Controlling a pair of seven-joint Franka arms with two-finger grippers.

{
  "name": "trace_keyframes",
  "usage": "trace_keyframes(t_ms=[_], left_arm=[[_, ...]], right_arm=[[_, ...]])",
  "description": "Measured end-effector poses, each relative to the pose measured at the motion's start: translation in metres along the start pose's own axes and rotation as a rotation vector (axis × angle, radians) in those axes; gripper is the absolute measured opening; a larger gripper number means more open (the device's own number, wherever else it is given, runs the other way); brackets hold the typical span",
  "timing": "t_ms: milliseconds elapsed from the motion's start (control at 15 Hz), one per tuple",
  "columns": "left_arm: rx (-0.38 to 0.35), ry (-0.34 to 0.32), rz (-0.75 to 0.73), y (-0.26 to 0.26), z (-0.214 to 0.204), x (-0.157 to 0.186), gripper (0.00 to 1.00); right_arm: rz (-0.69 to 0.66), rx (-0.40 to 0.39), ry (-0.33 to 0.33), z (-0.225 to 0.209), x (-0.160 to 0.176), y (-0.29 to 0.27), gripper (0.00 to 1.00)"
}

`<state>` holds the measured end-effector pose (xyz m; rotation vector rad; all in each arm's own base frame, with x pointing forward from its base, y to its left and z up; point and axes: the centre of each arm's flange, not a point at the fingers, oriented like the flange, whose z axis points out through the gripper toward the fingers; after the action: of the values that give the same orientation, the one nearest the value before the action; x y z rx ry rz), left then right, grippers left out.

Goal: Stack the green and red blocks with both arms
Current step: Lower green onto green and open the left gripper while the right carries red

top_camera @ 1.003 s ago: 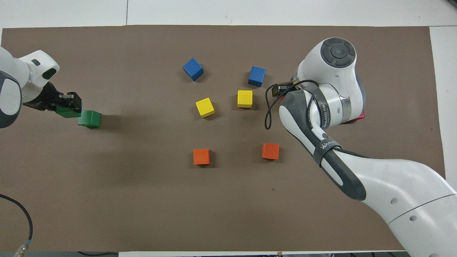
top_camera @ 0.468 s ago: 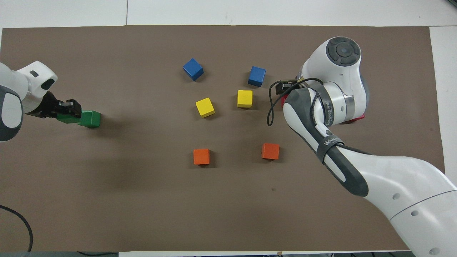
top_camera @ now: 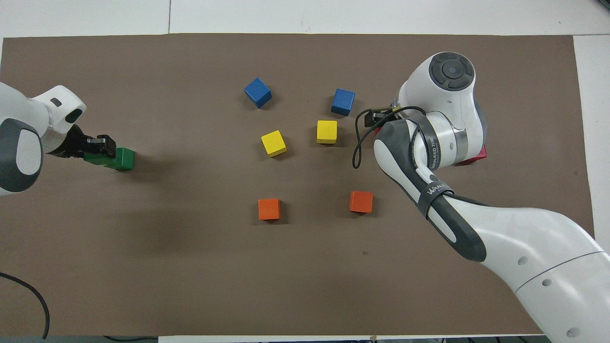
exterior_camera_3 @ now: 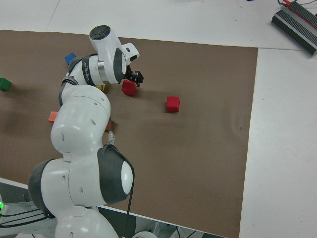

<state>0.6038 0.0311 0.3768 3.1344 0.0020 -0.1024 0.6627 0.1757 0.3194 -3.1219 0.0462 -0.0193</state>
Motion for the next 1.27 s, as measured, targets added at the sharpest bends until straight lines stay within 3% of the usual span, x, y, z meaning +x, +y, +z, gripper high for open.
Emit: trace_keyframes(t_ms=[602,668,802,1003,1270], left_arm=[[-0.002,0.000,0.016,0.001,0.011,-0.003,0.55],[-0.002,0.000,0.016,0.001,0.011,-0.003,0.55],[-0.002,0.000,0.017,0.001,0.012,-0.004,0.55],[-0.003,0.001,0.017,0.001,0.015,-0.005,0.55],[-0.002,0.014,0.017,0.002,0.015,-0.006,0.55]], right_arm=[[0.000,0.001,0.002,0.020,-0.003,0.001,1.00],[0.000,0.001,0.001,0.022,-0.003,0.001,0.93],[0.000,-0.001,-0.003,0.025,-0.003,0.001,0.90],[-0.001,-0.001,-0.004,0.026,-0.003,0.001,0.57],[-0.003,-0.002,-0.004,0.021,-0.002,-0.001,0.55]])
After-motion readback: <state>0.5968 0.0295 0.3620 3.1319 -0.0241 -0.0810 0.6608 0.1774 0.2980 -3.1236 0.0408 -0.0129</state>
